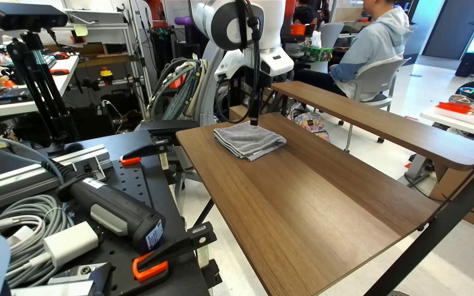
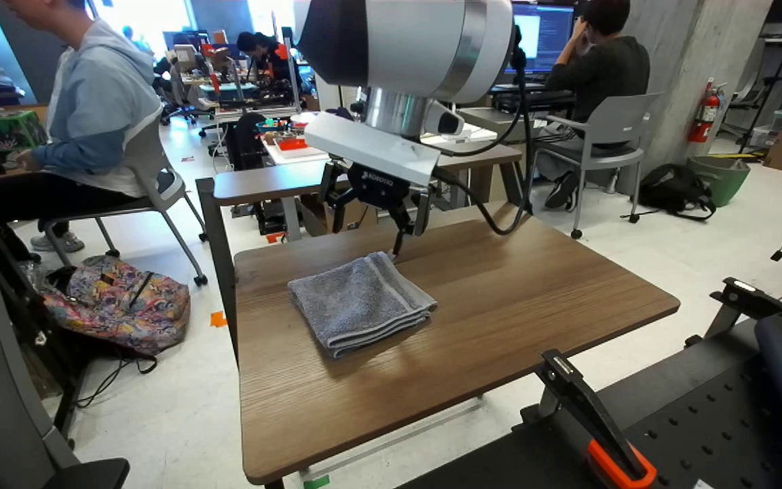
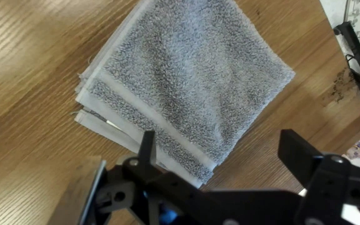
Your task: Slide the grey towel on the table to the right.
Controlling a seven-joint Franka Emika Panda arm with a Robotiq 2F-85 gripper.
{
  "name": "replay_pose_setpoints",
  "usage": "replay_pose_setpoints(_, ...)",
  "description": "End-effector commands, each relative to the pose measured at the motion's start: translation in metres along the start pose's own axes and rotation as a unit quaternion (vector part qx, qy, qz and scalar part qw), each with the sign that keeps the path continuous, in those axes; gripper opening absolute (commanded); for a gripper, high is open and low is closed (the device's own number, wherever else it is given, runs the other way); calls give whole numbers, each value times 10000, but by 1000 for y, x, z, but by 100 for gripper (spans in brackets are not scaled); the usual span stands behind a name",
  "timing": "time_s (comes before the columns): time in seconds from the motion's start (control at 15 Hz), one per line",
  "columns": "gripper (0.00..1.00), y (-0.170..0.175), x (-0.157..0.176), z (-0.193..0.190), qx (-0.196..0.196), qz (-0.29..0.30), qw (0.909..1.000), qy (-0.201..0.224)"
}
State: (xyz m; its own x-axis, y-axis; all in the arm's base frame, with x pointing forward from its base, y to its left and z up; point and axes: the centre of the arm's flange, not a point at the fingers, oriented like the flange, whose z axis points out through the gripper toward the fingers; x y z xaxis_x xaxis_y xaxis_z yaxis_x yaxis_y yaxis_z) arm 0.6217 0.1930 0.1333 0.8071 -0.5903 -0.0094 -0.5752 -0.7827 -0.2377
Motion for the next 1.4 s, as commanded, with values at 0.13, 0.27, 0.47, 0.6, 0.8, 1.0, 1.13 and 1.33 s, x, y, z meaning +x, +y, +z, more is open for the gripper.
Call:
replay_pose_setpoints(0.13, 100, -42, 21, 36, -135, 185, 9996, 174)
replay_pose_setpoints(0.27, 100, -44, 24, 49, -217, 223, 9994, 161)
replay_pose_setpoints(0.47, 100, -42, 28, 66, -407, 272, 9987, 125)
replay_pose_setpoints(0.6, 100, -39, 30, 76, -532, 301, 9981, 77)
replay_pose_setpoints(0.8, 100, -35, 35, 89, -731, 326, 9968, 50)
replay_pose_setpoints(1.0, 100, -30, 44, 98, -877, 446, 9951, 3)
replay_pose_setpoints(1.13, 100, -26, 51, 101, -952, 517, 9941, 21)
replay_pose_setpoints(1.33, 100, -17, 69, 99, -1041, 677, 9923, 10)
